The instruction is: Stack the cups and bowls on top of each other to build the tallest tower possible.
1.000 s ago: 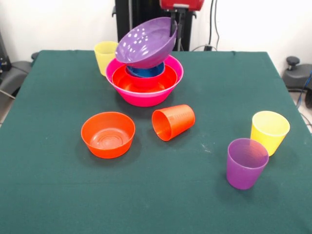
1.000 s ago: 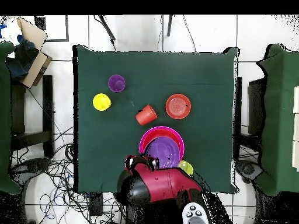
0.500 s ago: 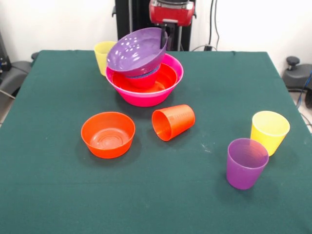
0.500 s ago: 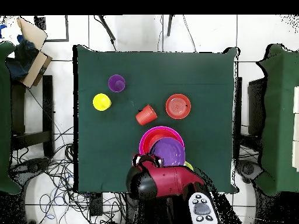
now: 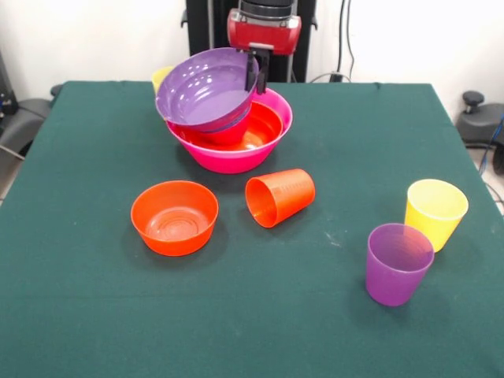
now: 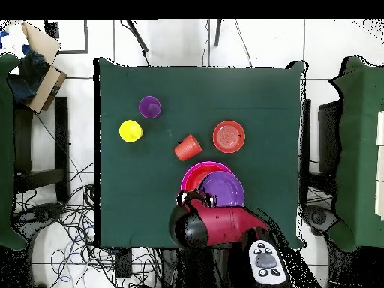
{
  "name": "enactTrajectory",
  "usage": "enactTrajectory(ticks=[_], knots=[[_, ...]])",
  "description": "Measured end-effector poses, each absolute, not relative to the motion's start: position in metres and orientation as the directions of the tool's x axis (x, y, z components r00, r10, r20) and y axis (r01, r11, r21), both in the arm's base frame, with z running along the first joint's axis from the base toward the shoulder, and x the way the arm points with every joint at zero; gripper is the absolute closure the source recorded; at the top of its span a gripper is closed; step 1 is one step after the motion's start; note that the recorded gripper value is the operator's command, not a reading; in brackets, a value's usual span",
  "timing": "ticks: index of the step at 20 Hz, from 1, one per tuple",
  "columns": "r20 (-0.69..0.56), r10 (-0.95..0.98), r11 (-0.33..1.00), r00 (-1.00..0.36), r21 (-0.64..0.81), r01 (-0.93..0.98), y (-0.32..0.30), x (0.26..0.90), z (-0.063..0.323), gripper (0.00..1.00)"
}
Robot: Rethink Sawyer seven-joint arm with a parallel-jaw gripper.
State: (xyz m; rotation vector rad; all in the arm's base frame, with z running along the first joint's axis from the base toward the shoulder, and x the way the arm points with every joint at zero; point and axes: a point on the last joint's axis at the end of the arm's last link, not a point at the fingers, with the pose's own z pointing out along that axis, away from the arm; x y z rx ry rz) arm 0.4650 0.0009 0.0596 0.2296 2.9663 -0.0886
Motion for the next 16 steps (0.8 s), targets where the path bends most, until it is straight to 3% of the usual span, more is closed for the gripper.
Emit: enactTrajectory(ticks=[16], knots=[[-0.214,0.148,0.985,-0.965,-0.060,0.164,-0.011,0.492,0.057,1.00]])
